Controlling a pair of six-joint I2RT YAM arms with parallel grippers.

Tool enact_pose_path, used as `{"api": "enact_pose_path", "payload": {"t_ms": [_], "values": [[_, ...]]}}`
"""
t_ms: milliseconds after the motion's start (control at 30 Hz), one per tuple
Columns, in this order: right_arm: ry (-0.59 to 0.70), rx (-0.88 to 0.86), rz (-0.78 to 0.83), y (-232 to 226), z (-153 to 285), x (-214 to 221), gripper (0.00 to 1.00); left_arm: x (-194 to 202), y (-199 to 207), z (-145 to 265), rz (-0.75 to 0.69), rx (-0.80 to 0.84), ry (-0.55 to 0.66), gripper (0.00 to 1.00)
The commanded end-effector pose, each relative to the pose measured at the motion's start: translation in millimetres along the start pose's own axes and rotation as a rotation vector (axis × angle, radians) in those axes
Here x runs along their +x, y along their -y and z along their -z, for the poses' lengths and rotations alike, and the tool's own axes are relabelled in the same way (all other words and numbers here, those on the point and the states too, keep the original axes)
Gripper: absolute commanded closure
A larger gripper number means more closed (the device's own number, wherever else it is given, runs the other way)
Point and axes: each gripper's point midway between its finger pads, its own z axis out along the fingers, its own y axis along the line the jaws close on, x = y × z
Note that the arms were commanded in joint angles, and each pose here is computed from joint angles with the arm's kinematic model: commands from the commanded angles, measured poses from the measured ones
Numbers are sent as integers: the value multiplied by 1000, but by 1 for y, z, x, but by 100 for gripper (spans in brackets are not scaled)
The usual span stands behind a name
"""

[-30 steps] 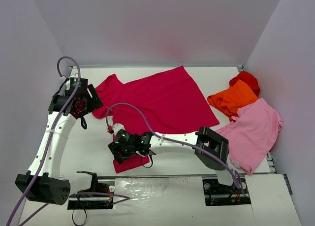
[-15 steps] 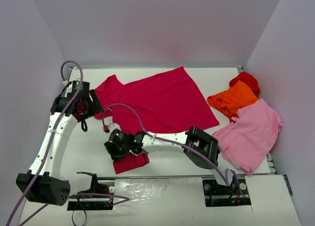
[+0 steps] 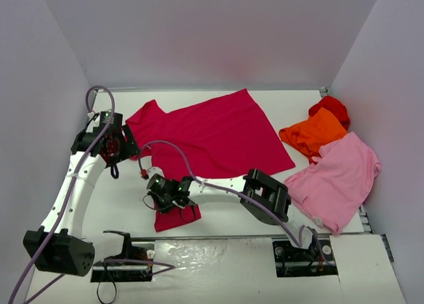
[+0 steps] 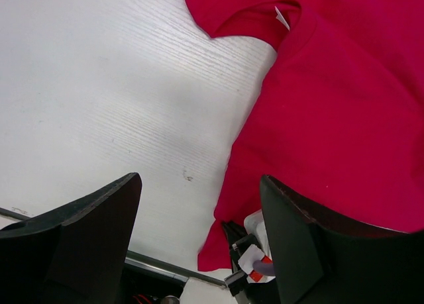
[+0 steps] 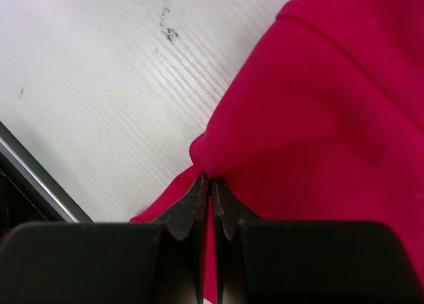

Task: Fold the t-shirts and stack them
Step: Flatten out the tshirt

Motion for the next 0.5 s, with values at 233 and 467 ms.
{"api": "enact_pose_path", "payload": {"t_ms": [233, 467], "values": [[322, 139, -112, 65, 119, -103, 100, 18, 29, -43, 32, 109, -61, 31], [371, 241, -145, 113, 154, -119, 100, 58, 51, -83, 29, 174, -224, 31]]}}
